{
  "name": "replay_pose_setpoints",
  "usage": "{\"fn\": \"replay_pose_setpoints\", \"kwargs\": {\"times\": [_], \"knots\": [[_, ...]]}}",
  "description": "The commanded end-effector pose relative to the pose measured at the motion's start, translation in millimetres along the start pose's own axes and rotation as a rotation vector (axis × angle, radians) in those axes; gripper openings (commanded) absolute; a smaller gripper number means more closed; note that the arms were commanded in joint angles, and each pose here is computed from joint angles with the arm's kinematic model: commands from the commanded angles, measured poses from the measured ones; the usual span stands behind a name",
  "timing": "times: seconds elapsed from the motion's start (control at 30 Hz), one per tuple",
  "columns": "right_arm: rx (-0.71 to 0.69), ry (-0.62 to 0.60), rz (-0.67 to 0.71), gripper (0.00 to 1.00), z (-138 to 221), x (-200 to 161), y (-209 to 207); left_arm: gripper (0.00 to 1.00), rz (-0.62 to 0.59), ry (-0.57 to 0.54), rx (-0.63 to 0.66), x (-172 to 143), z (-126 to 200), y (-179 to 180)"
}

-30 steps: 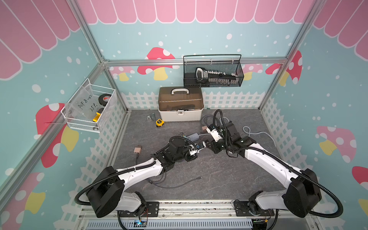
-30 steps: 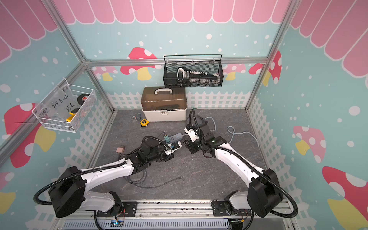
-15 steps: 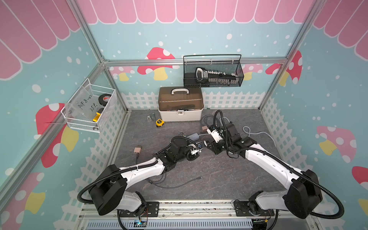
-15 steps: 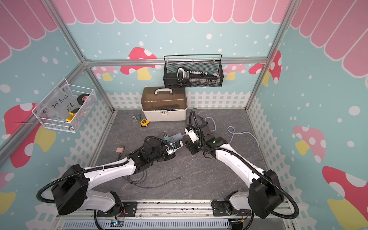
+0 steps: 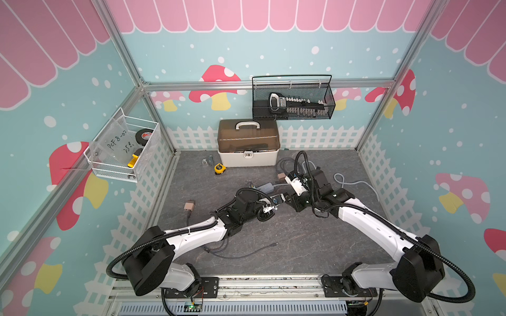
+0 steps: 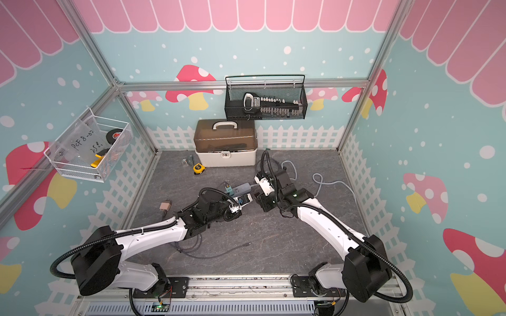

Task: Charge mp3
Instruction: Insert the charging cable into the MP3 player.

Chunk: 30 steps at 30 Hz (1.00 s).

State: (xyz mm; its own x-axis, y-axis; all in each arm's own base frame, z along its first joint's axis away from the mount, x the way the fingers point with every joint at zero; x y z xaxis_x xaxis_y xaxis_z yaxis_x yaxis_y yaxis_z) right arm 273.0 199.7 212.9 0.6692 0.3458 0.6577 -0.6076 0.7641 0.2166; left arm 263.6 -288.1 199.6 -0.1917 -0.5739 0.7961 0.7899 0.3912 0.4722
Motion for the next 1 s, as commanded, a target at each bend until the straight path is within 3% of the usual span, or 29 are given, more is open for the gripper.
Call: {"fn": "replay_pose_setpoints", "kwargs": {"times": [0.0, 0.97], "knots": [[0.015, -0.003, 0.016, 0.05, 2.3, -0.2, 3.4, 0.02, -0.022, -0.044, 0.025, 14.6, 0.1, 6.4], [0.038, 0.017, 0.019, 0.04, -6.0, -3.5, 10.7, 0.02, 0.016, -0.065, 0.025, 18.9, -4.5, 6.0]]}}
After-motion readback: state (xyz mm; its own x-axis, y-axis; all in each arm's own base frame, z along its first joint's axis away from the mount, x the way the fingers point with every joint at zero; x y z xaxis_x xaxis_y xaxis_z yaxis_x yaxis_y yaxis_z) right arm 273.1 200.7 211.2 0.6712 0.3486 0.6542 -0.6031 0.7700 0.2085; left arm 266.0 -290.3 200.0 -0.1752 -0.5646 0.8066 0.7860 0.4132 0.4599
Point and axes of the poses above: each gripper's point midway between its finger pads, its own z axis back along the fingers, its own y axis along the line the jaws close on, x = y × z, the point moved 5 cm from there along z, back along the fingers, and after that the axes turned 1 degree about -z, right-handed, at the moved point
